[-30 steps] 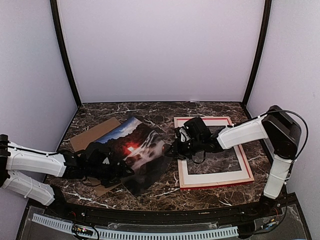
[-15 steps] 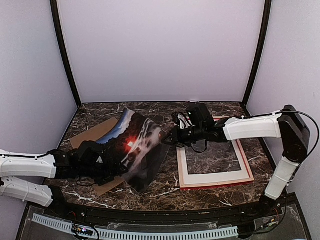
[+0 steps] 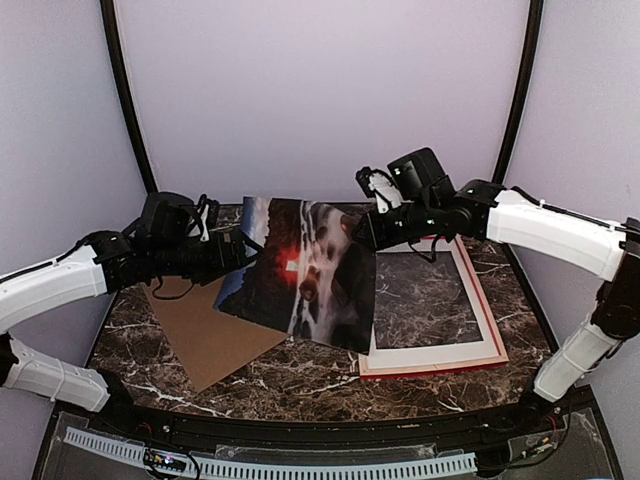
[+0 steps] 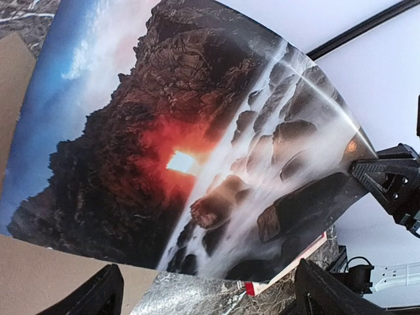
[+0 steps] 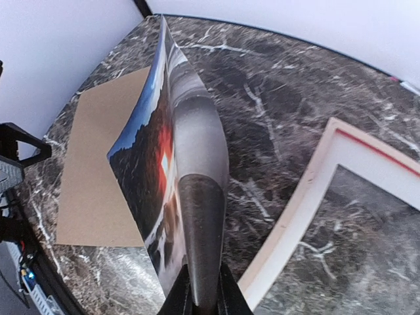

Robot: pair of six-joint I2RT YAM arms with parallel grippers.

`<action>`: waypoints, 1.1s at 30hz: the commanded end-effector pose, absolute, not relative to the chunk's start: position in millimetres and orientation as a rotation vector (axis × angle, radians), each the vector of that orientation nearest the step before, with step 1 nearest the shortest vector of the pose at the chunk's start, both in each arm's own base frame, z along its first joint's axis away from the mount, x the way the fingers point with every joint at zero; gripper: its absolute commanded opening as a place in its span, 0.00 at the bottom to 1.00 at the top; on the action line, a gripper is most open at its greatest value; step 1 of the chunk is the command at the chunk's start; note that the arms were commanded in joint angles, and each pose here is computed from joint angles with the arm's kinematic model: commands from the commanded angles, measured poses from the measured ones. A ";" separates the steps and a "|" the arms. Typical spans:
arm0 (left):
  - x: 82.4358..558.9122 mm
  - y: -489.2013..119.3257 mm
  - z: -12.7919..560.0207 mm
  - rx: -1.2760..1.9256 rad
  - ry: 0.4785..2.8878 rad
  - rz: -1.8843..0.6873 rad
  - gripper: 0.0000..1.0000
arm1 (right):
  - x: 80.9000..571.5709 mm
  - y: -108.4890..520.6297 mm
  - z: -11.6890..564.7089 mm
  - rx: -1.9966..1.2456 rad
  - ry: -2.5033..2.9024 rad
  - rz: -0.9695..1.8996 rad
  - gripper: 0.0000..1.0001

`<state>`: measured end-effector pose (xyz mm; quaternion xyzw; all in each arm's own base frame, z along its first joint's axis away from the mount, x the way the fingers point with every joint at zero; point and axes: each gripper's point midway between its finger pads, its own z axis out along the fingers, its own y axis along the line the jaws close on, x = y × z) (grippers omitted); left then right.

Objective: Put the photo into the frame
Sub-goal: Turn over the photo.

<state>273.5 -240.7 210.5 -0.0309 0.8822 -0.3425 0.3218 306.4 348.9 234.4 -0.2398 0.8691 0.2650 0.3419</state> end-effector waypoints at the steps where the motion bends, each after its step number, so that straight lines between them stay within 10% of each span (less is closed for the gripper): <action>1: 282.6 -260.3 225.8 0.082 2.321 -0.902 0.93 | 319.6 297.8 279.5 -0.551 2.174 0.340 0.11; 12: 294.7 -291.0 271.9 0.145 2.210 -1.068 0.93 | 274.6 314.6 343.0 -0.629 1.925 0.150 0.09; 33: 273.3 -235.6 239.4 -0.234 2.260 -1.137 0.97 | 167.6 455.4 248.6 -1.068 1.806 0.082 0.10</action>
